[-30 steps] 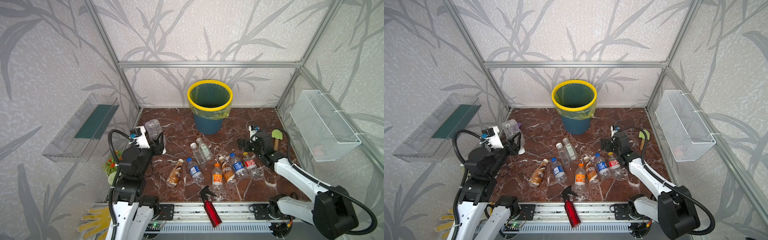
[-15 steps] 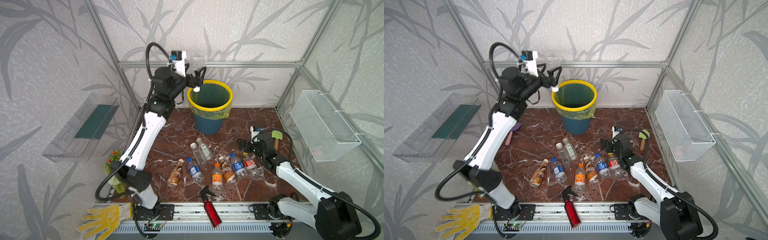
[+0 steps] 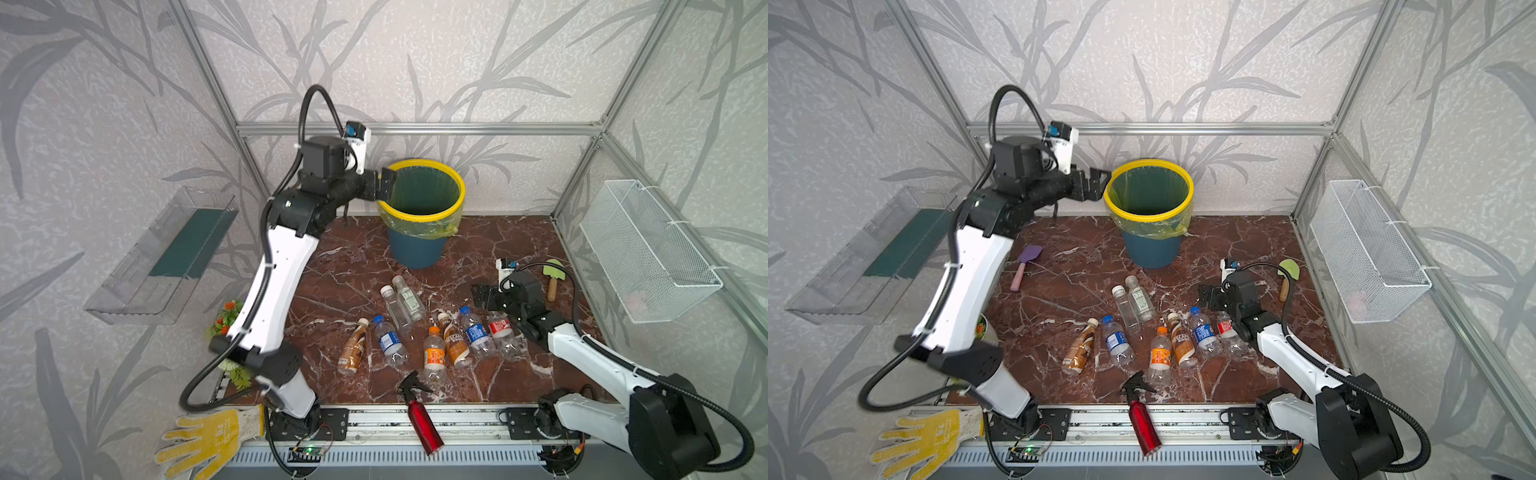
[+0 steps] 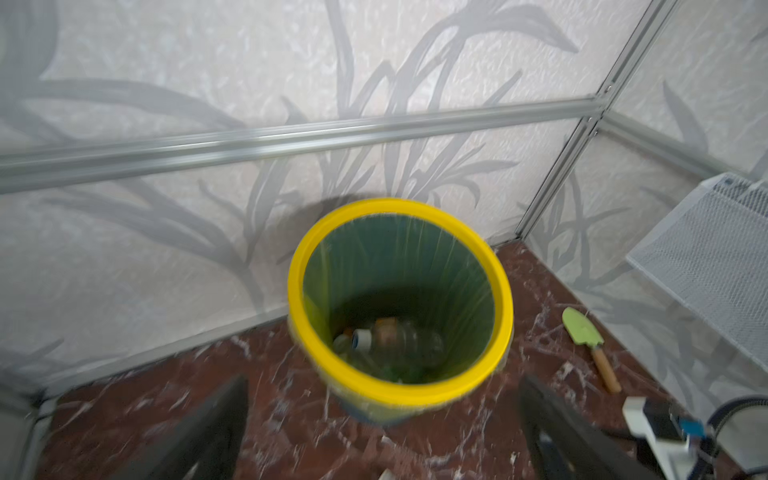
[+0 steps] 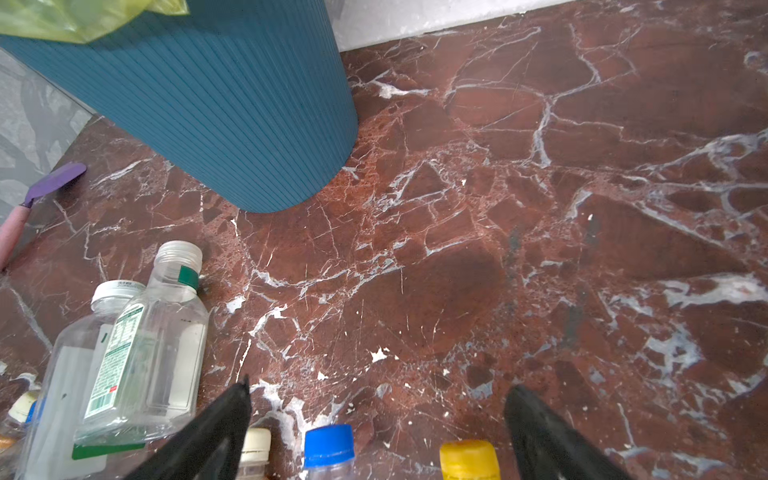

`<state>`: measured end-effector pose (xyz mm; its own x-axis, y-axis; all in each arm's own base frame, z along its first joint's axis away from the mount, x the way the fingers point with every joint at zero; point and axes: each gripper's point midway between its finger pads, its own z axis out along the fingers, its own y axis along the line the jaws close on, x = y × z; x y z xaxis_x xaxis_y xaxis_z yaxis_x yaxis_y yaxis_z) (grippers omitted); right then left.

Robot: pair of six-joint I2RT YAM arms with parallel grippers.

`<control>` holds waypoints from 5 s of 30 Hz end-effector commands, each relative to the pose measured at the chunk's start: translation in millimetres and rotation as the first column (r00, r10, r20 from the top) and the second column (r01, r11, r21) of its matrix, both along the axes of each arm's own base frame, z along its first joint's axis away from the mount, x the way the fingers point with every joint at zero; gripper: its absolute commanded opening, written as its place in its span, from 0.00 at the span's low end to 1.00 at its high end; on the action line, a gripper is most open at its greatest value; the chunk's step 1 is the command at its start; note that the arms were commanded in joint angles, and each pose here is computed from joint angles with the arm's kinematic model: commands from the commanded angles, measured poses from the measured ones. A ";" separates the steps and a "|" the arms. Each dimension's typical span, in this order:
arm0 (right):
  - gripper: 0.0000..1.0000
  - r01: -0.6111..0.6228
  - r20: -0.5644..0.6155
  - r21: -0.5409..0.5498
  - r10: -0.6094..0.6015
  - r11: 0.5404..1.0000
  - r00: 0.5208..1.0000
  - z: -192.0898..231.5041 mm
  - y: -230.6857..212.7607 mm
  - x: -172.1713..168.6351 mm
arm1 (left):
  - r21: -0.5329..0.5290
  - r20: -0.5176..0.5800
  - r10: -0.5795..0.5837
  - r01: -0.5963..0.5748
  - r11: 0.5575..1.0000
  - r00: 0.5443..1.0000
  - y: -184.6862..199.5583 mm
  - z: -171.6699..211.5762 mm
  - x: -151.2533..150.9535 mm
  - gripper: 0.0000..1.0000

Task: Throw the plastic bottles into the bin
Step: 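Lift the crushed bottle over the bin and open the left gripper, then grasp the green-labelled clear bottle with the right gripper while the left arm withdraws, then carry the green-labelled bottle over the bin and open the right gripper, then grasp the brown coffee bottle with the left gripper while the right arm withdraws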

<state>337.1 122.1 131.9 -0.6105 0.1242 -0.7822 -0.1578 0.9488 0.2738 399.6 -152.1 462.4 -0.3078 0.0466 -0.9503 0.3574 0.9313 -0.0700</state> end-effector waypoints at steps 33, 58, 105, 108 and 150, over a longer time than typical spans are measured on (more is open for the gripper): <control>0.86 -0.573 -0.267 -0.254 0.513 0.779 0.816 -39.4 211.5 -14.9 | 0.146 -0.195 0.399 -0.376 0.915 0.896 124.2 -235.3 -101.6 0.94; 0.74 -0.565 -0.345 -0.339 0.459 0.752 0.819 -78.3 217.6 2.3 | 0.122 -0.229 0.389 -0.370 0.921 0.892 124.4 -240.5 -98.9 0.92; 0.51 0.012 0.455 -0.280 0.121 0.960 0.882 137.2 16.2 -75.4 | -0.058 -0.448 0.157 -0.204 0.977 0.880 48.8 -273.2 -73.9 0.78; 0.52 0.048 0.564 -0.268 0.116 0.962 0.817 168.3 0.2 -88.3 | -0.057 -0.452 0.144 -0.189 0.980 0.880 40.4 -274.6 -72.6 0.78; 1.00 -0.067 0.150 -0.023 0.069 0.998 0.986 108.4 8.9 28.5 | -0.020 -0.663 0.369 -0.509 0.861 0.651 79.5 -355.2 -169.9 0.85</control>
